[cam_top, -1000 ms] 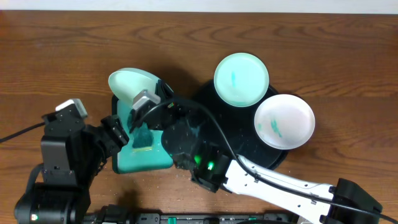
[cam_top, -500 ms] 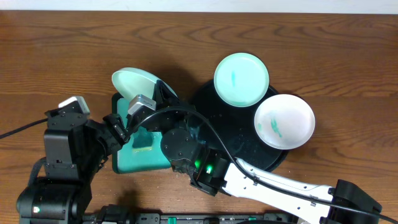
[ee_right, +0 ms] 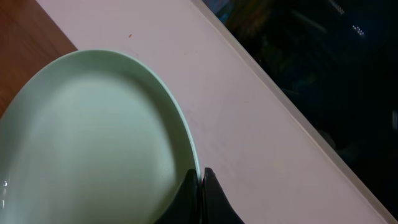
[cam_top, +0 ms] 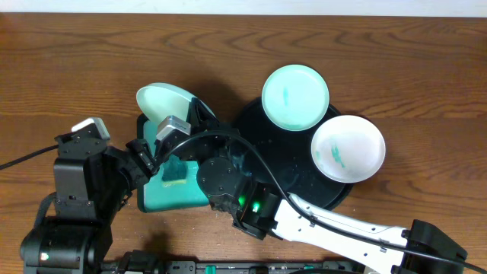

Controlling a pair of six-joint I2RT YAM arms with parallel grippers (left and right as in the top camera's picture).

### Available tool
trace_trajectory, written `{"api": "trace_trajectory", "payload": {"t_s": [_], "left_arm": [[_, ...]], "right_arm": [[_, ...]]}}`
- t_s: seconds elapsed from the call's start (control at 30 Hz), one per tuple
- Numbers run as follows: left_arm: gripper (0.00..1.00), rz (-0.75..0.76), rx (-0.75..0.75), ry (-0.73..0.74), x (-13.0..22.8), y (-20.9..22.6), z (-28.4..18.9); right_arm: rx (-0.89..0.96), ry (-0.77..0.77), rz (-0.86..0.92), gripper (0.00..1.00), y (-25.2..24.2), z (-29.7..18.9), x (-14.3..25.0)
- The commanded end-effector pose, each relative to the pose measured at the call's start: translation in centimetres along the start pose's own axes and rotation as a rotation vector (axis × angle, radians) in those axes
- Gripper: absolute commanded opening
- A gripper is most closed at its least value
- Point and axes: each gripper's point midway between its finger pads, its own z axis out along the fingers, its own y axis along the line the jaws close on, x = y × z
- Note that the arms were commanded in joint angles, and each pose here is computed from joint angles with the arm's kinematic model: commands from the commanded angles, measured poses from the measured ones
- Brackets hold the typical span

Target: Clean dirty plates on tray and stack at the side

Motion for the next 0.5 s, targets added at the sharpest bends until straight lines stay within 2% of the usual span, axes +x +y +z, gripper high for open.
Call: {"api": "trace_trajectory", "payload": {"t_s": [0.0, 0.1, 0.17, 0.23, 0.33, 0.47], "left_arm": [[0.81, 0.004, 0.011, -0.008, -0.3, -0.2, -0.4], [0.81, 0.004, 0.011, -0.008, -0.3, -0.2, -0.4], [0.81, 0.004, 0.011, -0.008, -0.3, -0.2, -0.4], [0.81, 0.004, 0.011, -0.008, -0.3, -0.2, -0.4], [0.81, 0.004, 0.012, -0.008, -0.3, -0.2, -0.4], [0.81, 0.004, 0.012, -0.009, -0.4, -0.2, -0.4]], "right_arm": [[0.041, 0.009, 0.141, 0.01, -2.3, 0.3, -0.1], [-0.036, 0.014, 0.18, 0.01, -0.9, 0.7, 0.5], [-0.146, -0.015, 0.079, 0.01, 1.2, 0.5, 0.3], [-0.093, -0.014, -0.078, 0.01, 0.0, 0.9, 0.5], [0.137, 0.024, 0.063, 0.01, -5.3, 1.4, 0.6], [0.085, -0.01, -0.148, 0.01, -3.8, 0.8, -0.6]]}}
